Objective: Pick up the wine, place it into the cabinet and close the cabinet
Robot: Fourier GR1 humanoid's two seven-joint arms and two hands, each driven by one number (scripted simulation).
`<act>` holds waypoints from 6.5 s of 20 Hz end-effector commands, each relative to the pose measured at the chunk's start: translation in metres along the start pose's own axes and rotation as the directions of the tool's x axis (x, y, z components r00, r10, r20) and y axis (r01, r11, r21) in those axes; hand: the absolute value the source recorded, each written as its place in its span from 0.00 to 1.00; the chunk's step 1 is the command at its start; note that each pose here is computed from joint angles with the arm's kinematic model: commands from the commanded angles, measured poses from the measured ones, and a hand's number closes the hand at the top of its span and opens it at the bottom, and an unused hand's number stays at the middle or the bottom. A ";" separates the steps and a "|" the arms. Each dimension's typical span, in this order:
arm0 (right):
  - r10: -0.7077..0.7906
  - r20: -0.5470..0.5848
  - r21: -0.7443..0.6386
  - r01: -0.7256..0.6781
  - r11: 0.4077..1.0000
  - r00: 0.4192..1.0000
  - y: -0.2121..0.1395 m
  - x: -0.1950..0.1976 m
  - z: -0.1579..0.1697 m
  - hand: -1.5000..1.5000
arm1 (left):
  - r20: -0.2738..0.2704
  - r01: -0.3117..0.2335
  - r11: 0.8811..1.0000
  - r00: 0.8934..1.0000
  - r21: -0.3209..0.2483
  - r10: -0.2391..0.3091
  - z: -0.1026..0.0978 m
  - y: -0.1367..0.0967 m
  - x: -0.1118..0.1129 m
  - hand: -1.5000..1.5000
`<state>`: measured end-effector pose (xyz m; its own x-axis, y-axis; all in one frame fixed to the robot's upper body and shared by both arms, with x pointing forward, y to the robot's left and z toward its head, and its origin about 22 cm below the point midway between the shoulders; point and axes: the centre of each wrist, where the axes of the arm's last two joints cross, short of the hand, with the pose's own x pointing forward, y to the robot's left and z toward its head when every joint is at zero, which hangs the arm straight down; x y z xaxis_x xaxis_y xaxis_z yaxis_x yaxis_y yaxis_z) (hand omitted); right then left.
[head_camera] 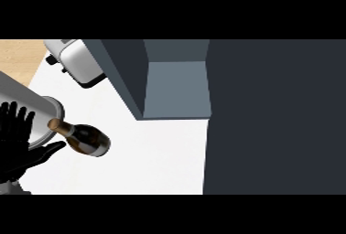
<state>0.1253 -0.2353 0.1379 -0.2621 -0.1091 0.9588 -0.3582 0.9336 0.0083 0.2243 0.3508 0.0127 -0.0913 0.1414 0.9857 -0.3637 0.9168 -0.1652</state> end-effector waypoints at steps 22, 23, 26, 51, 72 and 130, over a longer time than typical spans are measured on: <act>-0.041 0.063 0.056 0.038 0.998 0.997 0.000 0.038 0.020 0.00 | -0.170 -0.215 0.968 0.967 -0.133 0.191 0.007 0.030 -0.134 0.00; -0.031 0.053 0.052 0.029 0.998 0.998 0.003 0.036 0.004 0.00 | -0.191 -0.221 0.964 0.963 -0.149 0.191 -0.001 0.028 -0.130 0.00; -0.042 0.071 0.042 0.039 0.998 0.997 0.003 0.027 0.010 0.00 | -0.183 -0.237 0.962 0.960 -0.139 0.210 -0.011 0.010 -0.140 0.00; -0.016 0.032 0.031 0.015 0.999 0.999 0.002 0.015 0.002 0.00 | -0.105 -0.274 0.908 0.962 -0.319 0.253 -0.012 -0.033 -0.165 1.00; -0.036 0.045 0.007 0.036 0.999 0.998 0.007 0.018 0.012 0.00 | 0.136 0.213 0.904 0.975 -0.370 -0.174 0.016 -0.107 -0.119 1.00; -0.060 0.062 0.105 0.053 0.993 0.996 -0.009 0.004 0.010 0.00 | 0.026 0.534 0.834 0.844 -0.137 -0.536 -0.024 -0.259 -0.072 1.00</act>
<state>0.1257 -0.2476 0.1244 -0.2790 -0.1471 0.9490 -0.4356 0.9001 0.0114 0.3048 0.1181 -0.0405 0.0772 -0.3946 0.9156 -0.2853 0.8712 0.3995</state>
